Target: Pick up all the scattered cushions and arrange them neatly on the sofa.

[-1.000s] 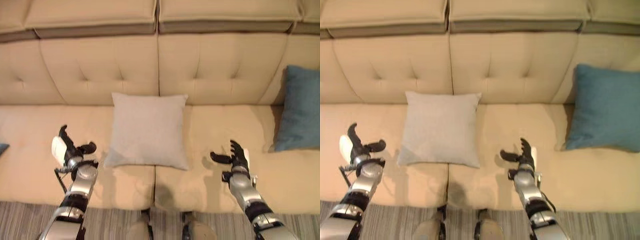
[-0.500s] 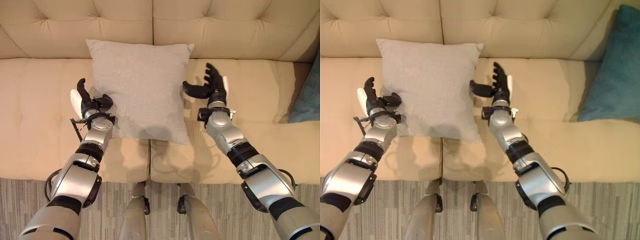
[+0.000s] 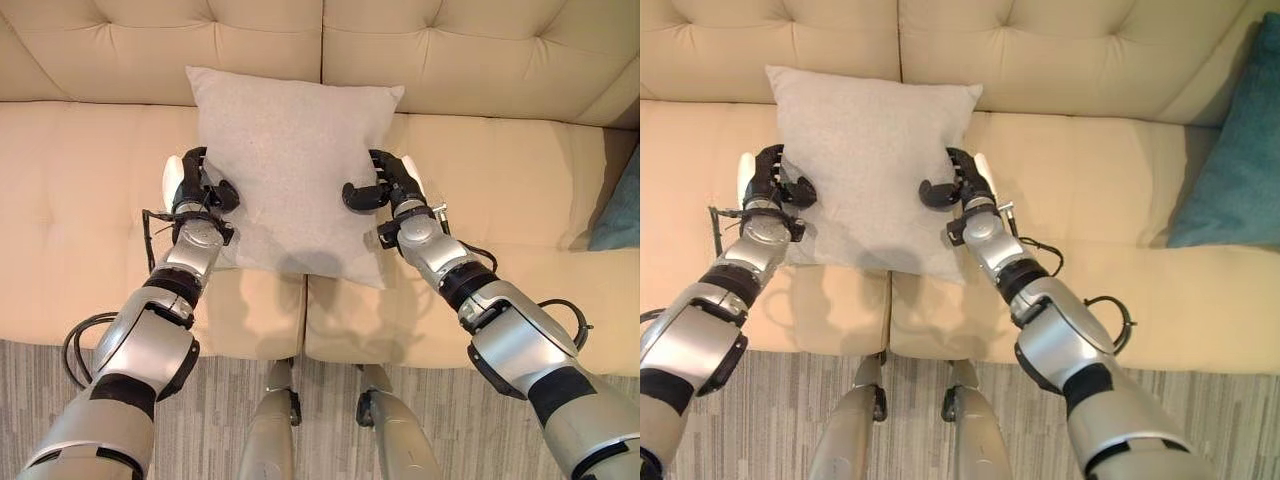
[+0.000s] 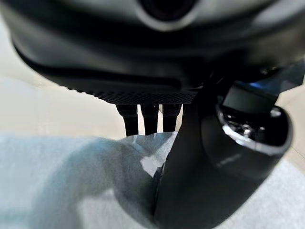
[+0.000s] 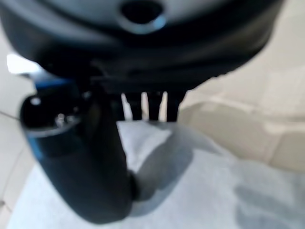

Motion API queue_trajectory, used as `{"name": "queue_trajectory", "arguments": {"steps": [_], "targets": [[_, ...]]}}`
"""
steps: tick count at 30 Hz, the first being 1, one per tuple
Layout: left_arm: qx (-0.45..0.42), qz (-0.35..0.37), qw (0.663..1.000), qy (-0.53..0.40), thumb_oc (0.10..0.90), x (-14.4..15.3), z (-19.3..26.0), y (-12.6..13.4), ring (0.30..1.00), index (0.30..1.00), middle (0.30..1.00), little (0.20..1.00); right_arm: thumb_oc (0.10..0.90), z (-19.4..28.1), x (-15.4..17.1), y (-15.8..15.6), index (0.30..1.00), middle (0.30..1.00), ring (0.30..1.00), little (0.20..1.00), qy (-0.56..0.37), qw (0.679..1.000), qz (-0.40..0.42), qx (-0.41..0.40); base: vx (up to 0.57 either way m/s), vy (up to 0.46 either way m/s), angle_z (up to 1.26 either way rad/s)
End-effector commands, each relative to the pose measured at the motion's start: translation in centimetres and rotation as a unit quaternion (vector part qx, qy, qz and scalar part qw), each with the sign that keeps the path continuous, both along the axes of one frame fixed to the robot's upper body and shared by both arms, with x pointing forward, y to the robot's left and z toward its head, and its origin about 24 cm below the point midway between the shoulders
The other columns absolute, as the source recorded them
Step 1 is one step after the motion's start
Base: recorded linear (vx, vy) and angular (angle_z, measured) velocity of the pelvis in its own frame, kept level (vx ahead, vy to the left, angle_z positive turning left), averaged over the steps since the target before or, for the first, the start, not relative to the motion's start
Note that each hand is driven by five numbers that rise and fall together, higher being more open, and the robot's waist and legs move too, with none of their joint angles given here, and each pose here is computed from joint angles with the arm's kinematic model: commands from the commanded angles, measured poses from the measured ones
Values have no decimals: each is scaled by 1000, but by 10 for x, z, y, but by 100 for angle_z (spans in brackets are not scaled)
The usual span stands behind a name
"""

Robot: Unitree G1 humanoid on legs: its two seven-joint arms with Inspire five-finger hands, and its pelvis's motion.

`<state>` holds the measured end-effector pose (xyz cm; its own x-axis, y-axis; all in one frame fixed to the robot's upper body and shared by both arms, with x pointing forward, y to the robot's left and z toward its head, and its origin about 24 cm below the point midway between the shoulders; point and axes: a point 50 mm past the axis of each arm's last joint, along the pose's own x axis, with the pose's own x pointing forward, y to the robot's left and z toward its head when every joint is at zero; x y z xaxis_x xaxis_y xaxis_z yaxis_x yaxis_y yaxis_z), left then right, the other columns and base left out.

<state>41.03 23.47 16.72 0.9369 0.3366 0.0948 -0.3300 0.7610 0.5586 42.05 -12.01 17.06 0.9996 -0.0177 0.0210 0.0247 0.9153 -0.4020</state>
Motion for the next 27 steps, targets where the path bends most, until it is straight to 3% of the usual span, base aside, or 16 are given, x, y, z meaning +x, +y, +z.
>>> {"name": "queue_trajectory", "arguments": {"steps": [1,7,8,9,10,11,14,15,16,17,20,23,27], "targets": [[47,-103,990,-90,400,15,72,-47,300,300,300,300,400,9,3,15,300,300,300,300,-7,1000,17,-9,-2,9,3],[129,-122,958,-227,400,5,135,-81,300,300,300,300,400,79,5,-8,300,300,300,300,-163,982,-82,-44,12,7,4],[183,-86,919,-338,400,-11,167,-93,300,300,300,300,400,103,-3,-6,300,300,300,300,-241,964,-96,-51,23,-15,5],[183,-85,919,-338,400,-11,166,-94,300,300,300,300,400,103,-3,-6,300,300,300,300,-241,964,-96,-52,50,-20,5],[210,-56,883,-416,400,-26,178,-97,300,300,300,300,400,133,-14,-8,300,300,300,300,-336,927,-124,-115,28,-5,4],[210,-56,883,-416,400,-26,178,-97,300,300,300,300,400,132,-14,-8,300,300,300,300,-335,927,-124,-115,35,-6,3],[153,-47,865,-475,400,-37,187,-103,300,300,300,300,400,166,-29,-8,300,300,300,300,-417,888,-154,-114,16,-4,0],[119,-27,854,-506,400,-44,191,-100,300,300,300,300,400,188,-41,-7,300,300,300,300,-476,848,-184,-145,0,0,0],[119,-26,853,-507,400,-45,191,-100,300,300,300,300,400,187,-41,-7,300,300,300,300,-476,847,-185,-146,38,-14,-4],[98,3,838,-537,400,-52,196,-95,300,300,300,300,400,199,-49,-10,300,300,300,300,-510,811,-218,-187,7,-12,-4],[77,52,797,-597,400,-68,197,-91,300,300,300,300,400,222,-70,-20,300,300,300,300,-578,738,-280,-205,22,-10,-2],[67,85,776,-621,400,-75,194,-87,300,300,300,300,400,228,-82,-27,300,300,300,300,-605,711,-313,-175,11,-3,0],[39,85,765,-637,400,-82,190,-89,300,300,300,300,400,220,-89,-27,300,300,300,300,-611,721,-309,-106,17,-12,-6]]}}
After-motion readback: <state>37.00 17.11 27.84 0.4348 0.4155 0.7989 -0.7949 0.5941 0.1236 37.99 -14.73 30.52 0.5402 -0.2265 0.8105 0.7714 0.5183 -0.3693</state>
